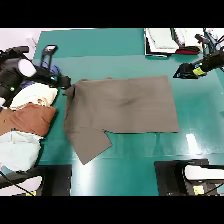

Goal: Fold the shirts.

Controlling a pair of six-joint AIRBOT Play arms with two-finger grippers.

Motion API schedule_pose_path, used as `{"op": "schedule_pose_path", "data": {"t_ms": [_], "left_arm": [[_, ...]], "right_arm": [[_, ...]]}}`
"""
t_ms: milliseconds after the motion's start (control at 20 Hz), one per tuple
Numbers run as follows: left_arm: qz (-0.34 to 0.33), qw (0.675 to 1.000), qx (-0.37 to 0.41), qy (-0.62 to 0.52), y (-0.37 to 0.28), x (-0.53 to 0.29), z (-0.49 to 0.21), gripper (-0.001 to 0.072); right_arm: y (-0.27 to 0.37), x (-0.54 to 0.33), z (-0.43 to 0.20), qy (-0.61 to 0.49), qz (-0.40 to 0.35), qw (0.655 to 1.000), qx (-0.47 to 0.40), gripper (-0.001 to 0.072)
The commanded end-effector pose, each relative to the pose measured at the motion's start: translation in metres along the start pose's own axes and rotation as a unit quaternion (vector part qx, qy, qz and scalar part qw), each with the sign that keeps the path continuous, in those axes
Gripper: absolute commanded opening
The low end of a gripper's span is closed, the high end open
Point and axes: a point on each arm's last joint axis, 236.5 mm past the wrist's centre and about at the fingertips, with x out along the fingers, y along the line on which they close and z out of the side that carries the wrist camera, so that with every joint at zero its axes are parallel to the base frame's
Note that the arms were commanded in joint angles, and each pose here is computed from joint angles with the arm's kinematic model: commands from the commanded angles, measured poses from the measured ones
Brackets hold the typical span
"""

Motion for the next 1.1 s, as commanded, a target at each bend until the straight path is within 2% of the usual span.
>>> {"op": "schedule_pose_path", "data": {"t_ms": [0,100,200,350,500,650,900,950,1000,1050], "left_arm": [[0.001,0.997,-0.044,0.061,0.029,-0.031,-0.029,0.0408],[0.009,0.994,-0.073,0.083,0.044,-0.041,-0.067,0.0410],[0.005,0.988,-0.100,0.117,0.043,-0.039,-0.122,0.0560],[-0.021,0.977,-0.139,0.162,0.025,-0.022,-0.197,0.0558],[-0.013,0.966,-0.181,0.183,0.026,0.001,-0.238,0.0557],[-0.060,0.960,-0.224,0.160,0.005,0.014,-0.236,0.0556],[-0.074,0.966,-0.198,0.150,-0.018,0.028,-0.241,0.0555],[-0.071,0.964,-0.212,0.141,-0.019,0.029,-0.236,0.0539],[-0.072,0.964,-0.216,0.138,-0.019,0.028,-0.233,0.0427],[-0.073,0.966,-0.210,0.135,-0.019,0.026,-0.228,0.0266]], "right_arm": [[0.013,-0.017,-0.004,-0.012,0.051,0.999,0.000,0.0441],[0.021,-0.029,-0.025,-0.011,0.069,0.998,0.000,0.0441],[0.023,-0.033,-0.052,-0.004,0.068,0.998,0.006,0.0441],[0.031,-0.033,-0.085,0.005,0.071,0.997,0.012,0.0441],[0.038,-0.035,-0.101,0.003,0.071,0.997,0.009,0.0441],[0.040,-0.039,-0.105,-0.005,0.069,0.998,0.007,0.0441],[0.040,-0.039,-0.104,-0.006,0.069,0.998,0.007,0.0441],[0.040,-0.039,-0.104,-0.005,0.068,0.998,0.006,0.0440],[0.038,-0.040,-0.105,-0.004,0.066,0.998,0.009,0.0440],[0.032,-0.042,-0.107,-0.003,0.064,0.998,0.018,0.0440]]}}
